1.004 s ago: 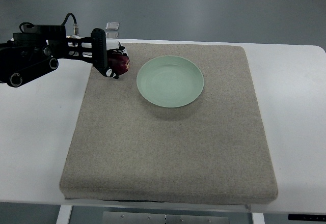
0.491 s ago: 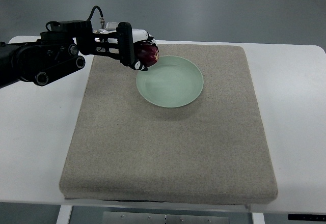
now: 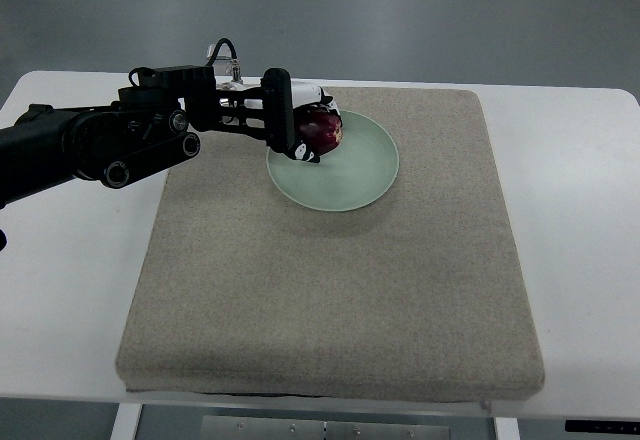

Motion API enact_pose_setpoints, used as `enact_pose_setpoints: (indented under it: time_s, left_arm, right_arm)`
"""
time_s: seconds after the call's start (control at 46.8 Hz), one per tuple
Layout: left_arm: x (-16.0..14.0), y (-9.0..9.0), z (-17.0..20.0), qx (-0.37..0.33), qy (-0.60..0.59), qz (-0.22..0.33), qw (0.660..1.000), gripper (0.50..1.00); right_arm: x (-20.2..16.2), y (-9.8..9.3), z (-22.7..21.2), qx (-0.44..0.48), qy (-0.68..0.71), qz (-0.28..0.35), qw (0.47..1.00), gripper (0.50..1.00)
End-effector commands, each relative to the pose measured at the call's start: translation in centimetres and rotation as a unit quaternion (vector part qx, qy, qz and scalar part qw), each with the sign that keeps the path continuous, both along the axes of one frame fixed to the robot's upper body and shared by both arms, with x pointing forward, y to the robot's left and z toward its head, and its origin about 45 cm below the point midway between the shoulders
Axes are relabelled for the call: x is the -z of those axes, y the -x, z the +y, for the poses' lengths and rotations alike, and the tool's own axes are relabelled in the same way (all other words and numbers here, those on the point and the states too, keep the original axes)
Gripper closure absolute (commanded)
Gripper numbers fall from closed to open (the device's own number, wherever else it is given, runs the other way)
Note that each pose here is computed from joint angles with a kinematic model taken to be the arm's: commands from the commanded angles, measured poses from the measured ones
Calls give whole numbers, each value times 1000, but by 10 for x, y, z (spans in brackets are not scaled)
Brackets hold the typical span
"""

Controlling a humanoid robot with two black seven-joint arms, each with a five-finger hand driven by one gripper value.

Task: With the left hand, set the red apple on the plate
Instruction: 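Carry the apple with the left hand onto the green plate, then open the left hand and release the apple on the plate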

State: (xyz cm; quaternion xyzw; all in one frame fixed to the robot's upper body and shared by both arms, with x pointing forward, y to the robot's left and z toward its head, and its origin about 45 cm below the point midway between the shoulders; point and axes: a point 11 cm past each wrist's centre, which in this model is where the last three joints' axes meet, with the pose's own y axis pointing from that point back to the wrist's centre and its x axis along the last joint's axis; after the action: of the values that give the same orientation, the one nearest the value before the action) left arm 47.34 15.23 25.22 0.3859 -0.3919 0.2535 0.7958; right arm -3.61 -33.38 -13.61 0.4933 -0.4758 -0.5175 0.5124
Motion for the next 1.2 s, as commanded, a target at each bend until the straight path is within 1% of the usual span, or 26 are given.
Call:
enact_pose_setpoints:
  time_s: [0.0, 0.128, 0.256, 0.299, 0.32, 0.555, 0.598, 0.641, 0.726, 0.812, 0.833, 0.854, 0.876, 0.983, 1.175]
  left_arm:
    - [1, 0, -5, 2, 6, 1, 1000, 733]
    - [6, 1, -14, 4, 9, 5, 1000, 731]
    - [13, 4, -13, 3, 9, 12, 1000, 722]
    - [14, 4, -13, 3, 9, 13, 1000, 697]
    - [15, 5, -13, 3, 9, 14, 1000, 692]
    - [27, 11, -18, 6, 13, 28, 999, 692]
    - [28, 12, -21, 8, 14, 30, 999, 684]
    - [29, 12, -21, 8, 15, 30, 999, 652]
    - [29, 12, -21, 8, 16, 30, 999, 622]
    - [28, 12, -21, 7, 16, 28, 999, 611]
    - [28, 11, -21, 7, 17, 27, 999, 602]
    - [27, 11, -21, 6, 18, 24, 1000, 581]
    - [27, 11, -21, 6, 19, 22, 1000, 570]
    - [25, 9, -19, 3, 21, 14, 1000, 564]
    - [17, -2, -8, -14, 16, 0, 1000, 544]
  right_arm:
    - [0, 0, 0, 0, 0, 0, 1000, 568]
    - [0, 0, 0, 0, 0, 0, 1000, 570]
    - [0, 0, 0, 0, 0, 0, 1000, 568]
    - [0, 0, 0, 0, 0, 0, 1000, 568]
    - [0, 0, 0, 0, 0, 0, 1000, 568]
    - [0, 0, 0, 0, 0, 0, 1000, 568]
    - [0, 0, 0, 0, 0, 0, 1000, 570]
    - [0, 0, 0, 0, 0, 0, 1000, 570]
    - [0, 0, 0, 0, 0, 0, 1000, 568]
    - [0, 0, 0, 0, 0, 0, 1000, 568]
    - [0, 0, 0, 0, 0, 0, 1000, 568]
    - [0, 0, 0, 0, 0, 0, 1000, 568]
    - [0, 0, 0, 0, 0, 0, 1000, 570]
    - [0, 0, 0, 0, 0, 0, 1000, 570]
    - [0, 0, 0, 0, 0, -1, 1000, 570]
